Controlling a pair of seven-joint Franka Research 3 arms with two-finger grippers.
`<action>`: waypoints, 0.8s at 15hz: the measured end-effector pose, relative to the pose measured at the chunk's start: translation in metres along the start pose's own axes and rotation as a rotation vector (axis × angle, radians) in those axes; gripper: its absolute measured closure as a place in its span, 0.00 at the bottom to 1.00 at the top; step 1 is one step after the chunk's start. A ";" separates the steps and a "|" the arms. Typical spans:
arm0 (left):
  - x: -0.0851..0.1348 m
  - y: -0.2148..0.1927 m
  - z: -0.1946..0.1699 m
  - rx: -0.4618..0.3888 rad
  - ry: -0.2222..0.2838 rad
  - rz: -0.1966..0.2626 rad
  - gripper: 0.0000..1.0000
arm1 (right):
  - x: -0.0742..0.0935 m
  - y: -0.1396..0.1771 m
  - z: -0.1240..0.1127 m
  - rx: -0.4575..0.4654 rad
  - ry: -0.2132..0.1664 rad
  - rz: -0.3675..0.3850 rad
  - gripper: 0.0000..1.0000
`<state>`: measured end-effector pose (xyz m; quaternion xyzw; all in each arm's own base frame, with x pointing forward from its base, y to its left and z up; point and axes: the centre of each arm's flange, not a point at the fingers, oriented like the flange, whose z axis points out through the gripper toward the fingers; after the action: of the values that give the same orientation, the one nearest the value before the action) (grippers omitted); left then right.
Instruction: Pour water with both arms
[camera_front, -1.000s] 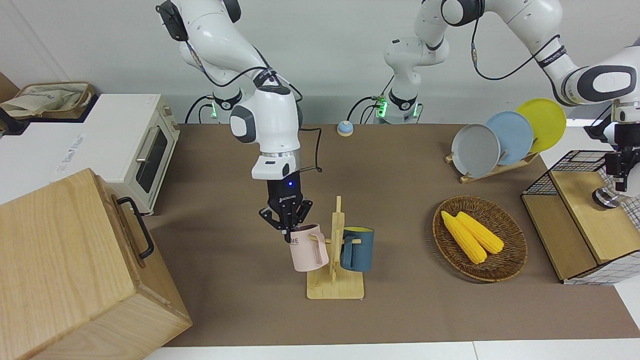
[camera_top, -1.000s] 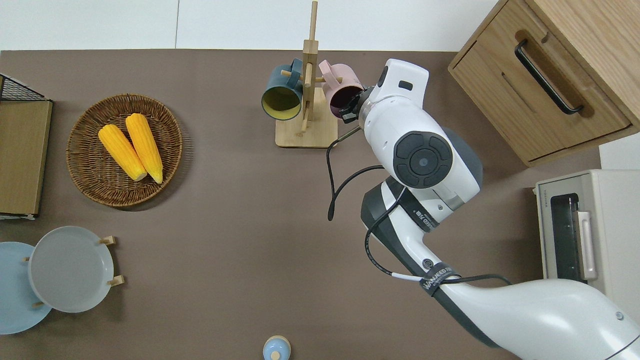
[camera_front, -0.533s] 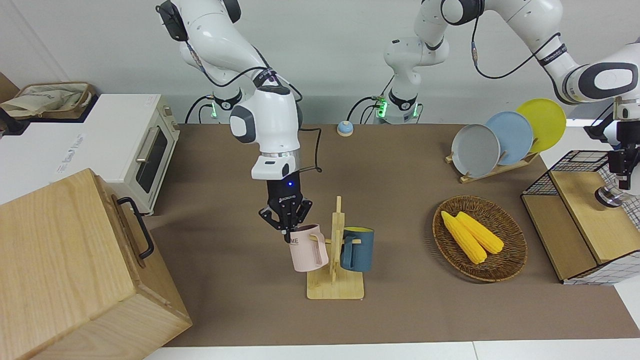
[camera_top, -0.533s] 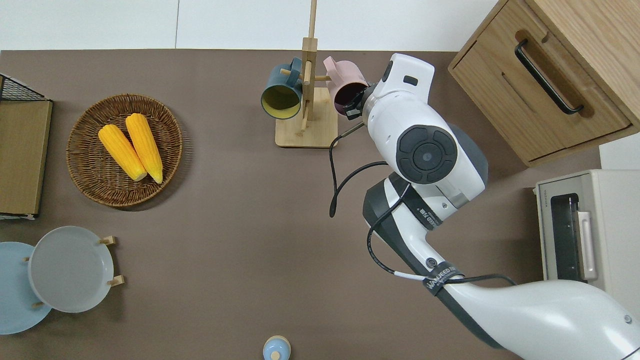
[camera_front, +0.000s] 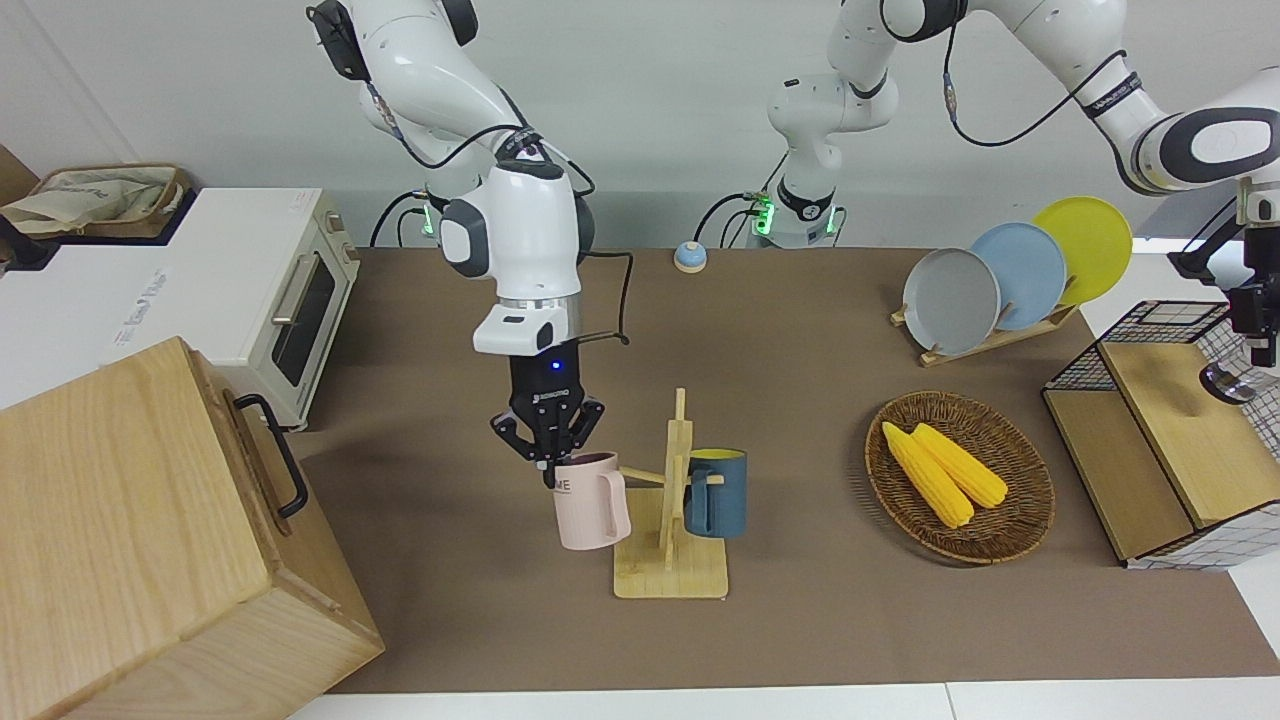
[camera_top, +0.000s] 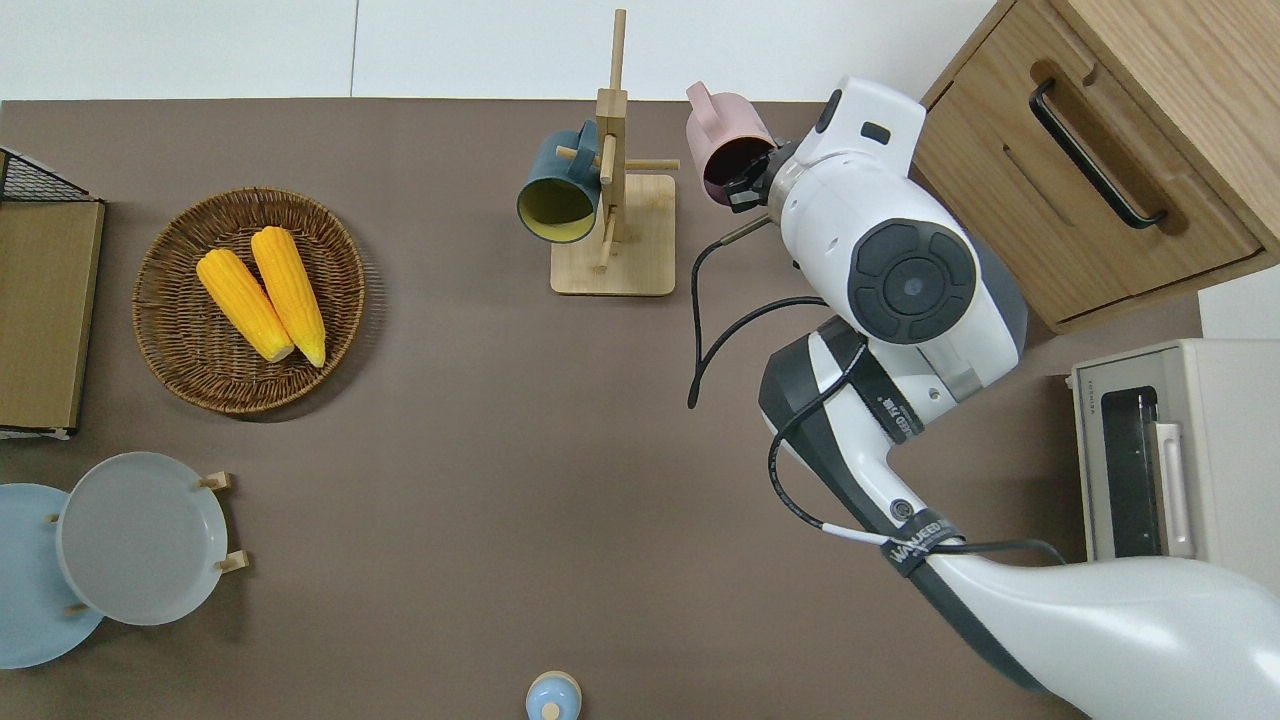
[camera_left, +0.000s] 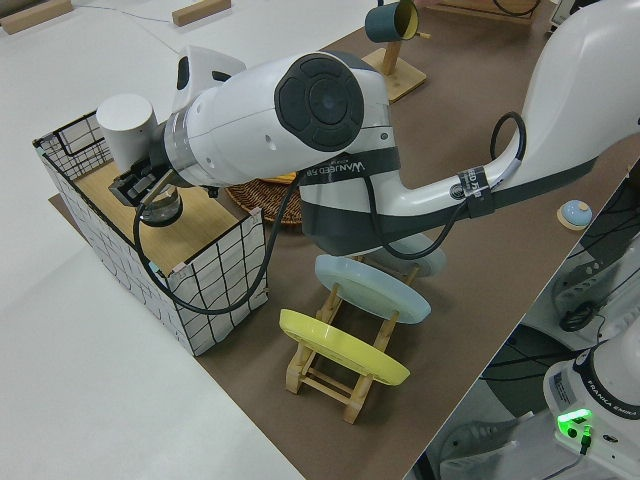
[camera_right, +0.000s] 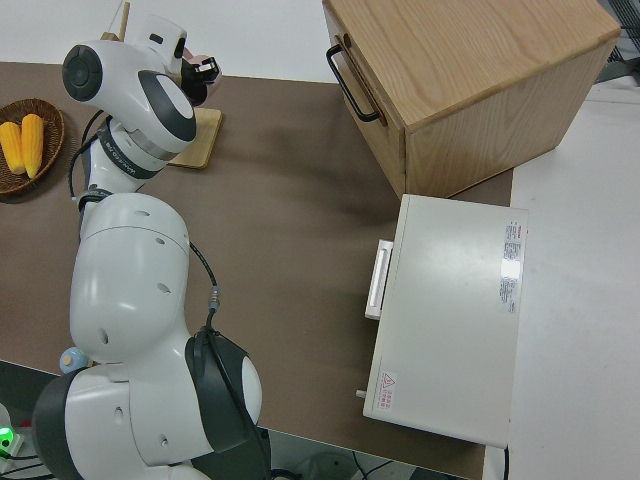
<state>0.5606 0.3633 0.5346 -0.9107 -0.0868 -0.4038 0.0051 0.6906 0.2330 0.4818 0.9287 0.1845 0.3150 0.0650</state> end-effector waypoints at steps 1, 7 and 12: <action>0.002 0.001 -0.003 0.002 -0.002 -0.002 0.37 | 0.000 0.006 -0.001 0.001 -0.002 0.005 0.95; 0.022 0.023 -0.029 0.011 -0.048 -0.048 0.37 | -0.003 0.046 -0.009 0.002 -0.032 -0.003 0.95; 0.038 0.060 -0.044 0.013 -0.105 -0.076 0.37 | -0.006 0.050 -0.018 0.019 -0.092 0.039 0.95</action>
<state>0.5630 0.3061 0.5955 -0.9266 -0.1240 -0.3549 -0.0088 0.6906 0.1844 0.5044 0.9462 0.1662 0.2713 0.0587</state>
